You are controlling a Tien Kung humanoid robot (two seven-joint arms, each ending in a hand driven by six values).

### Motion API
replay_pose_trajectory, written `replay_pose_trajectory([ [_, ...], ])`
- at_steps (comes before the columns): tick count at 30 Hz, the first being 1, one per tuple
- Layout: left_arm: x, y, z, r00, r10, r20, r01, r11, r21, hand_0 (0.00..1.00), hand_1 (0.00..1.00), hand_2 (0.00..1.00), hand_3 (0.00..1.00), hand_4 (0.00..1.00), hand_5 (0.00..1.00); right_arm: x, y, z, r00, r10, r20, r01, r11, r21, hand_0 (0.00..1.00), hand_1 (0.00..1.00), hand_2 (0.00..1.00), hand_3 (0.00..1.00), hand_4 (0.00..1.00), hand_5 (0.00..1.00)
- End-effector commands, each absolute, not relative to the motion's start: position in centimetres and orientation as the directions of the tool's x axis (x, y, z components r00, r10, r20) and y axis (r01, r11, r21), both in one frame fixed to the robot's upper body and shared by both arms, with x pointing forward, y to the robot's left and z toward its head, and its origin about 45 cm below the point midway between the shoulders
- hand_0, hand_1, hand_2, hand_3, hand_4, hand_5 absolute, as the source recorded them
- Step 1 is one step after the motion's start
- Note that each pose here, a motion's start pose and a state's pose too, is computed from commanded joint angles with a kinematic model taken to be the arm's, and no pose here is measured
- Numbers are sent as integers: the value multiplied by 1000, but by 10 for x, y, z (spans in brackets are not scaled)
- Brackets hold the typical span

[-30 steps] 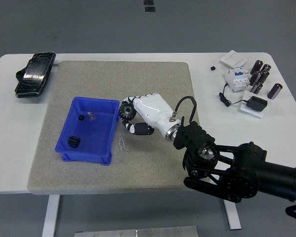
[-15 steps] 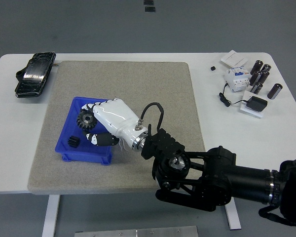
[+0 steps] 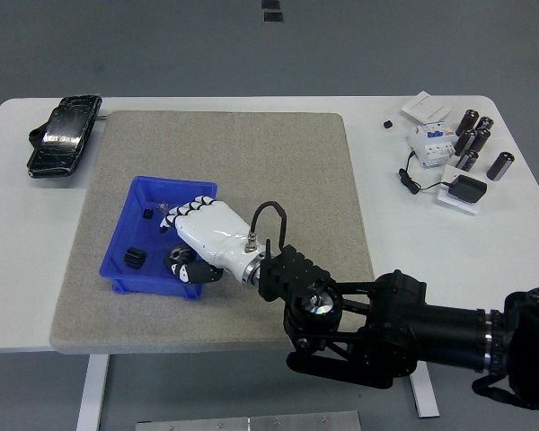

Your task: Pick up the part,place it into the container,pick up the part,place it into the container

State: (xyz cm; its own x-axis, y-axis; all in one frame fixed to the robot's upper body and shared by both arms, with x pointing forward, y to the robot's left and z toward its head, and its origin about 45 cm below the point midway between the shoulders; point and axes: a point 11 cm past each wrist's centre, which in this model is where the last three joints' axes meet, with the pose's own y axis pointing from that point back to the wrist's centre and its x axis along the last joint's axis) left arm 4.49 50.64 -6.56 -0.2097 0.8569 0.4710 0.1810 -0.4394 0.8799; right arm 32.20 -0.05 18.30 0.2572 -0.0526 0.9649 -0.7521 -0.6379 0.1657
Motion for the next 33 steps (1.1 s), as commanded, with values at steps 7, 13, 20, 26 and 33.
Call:
replay_pose_trajectory([
  [7,45,506,-66,-210,858,469,180,-438,881,680,638,605,585,621,300,323,0,190,267,-100,959,-757,-638,144,902,903,900,867,839,561],
  [13,44,504,-67,-211,859,467,179,-436,882,681,637,605,584,621,301,331,-12,219,295,-314,902,-787,-615,43,896,903,895,867,869,585],
  [20,40,503,-69,-213,860,464,182,-432,884,681,637,605,584,620,300,353,-69,241,269,-572,775,-872,-487,-56,861,854,858,837,866,582],
  [26,35,501,-71,-213,862,461,187,-427,885,681,637,603,584,619,296,373,-145,236,196,-727,658,-945,-320,-73,818,817,824,795,862,587],
  [33,29,498,-74,-209,867,453,179,-422,889,681,636,603,584,619,294,373,-226,220,108,-870,481,-987,-153,-54,776,792,786,767,858,589],
])
